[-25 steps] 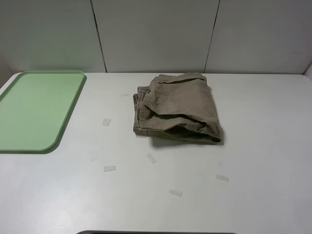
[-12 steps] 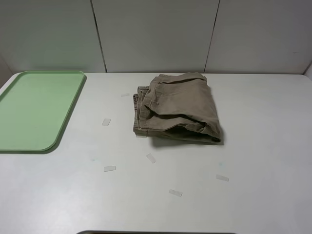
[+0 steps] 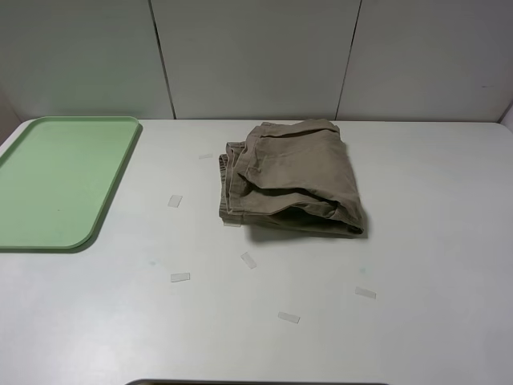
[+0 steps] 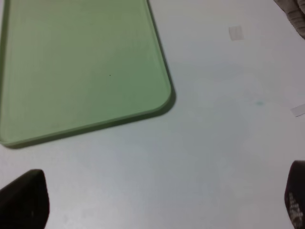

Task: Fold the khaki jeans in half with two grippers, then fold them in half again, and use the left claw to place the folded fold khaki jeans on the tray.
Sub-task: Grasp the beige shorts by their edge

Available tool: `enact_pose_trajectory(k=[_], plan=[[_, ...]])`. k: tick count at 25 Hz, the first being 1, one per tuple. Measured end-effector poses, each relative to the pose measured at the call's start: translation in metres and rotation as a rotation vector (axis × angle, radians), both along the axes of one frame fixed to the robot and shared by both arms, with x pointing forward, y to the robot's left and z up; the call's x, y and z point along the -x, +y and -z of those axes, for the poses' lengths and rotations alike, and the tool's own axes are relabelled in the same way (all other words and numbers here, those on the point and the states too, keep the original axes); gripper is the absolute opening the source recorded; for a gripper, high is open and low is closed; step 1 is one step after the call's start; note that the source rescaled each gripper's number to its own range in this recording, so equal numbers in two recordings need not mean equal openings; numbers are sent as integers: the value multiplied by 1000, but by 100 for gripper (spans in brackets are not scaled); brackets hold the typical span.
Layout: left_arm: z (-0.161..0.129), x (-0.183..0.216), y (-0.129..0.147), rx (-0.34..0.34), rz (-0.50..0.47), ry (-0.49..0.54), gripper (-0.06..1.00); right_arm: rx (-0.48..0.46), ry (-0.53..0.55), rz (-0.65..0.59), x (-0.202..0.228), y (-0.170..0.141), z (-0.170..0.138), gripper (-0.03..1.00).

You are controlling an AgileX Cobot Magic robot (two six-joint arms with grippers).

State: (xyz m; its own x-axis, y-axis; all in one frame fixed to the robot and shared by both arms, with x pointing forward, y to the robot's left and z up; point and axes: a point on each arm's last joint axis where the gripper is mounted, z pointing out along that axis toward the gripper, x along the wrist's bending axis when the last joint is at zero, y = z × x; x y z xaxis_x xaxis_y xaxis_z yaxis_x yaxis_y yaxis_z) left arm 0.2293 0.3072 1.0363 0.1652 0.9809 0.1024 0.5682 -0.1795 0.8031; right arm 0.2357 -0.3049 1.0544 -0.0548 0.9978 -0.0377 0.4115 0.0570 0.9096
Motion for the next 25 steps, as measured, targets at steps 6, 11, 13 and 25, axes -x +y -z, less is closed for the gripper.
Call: enact_pose_trajectory(k=[6, 11, 13, 25], plan=[[0, 0, 0, 0, 0, 0, 100, 0, 0, 0, 0, 0, 0, 100], [0, 0, 0, -4, -2, -4, 100, 0, 0, 0, 0, 0, 0, 100], [-1, -1, 1, -5, -3, -10, 100, -1, 0, 0, 0, 0, 0, 100], [-15, -32, -6, 96, -56, 10, 98, -1, 0, 0, 0, 0, 0, 100]])
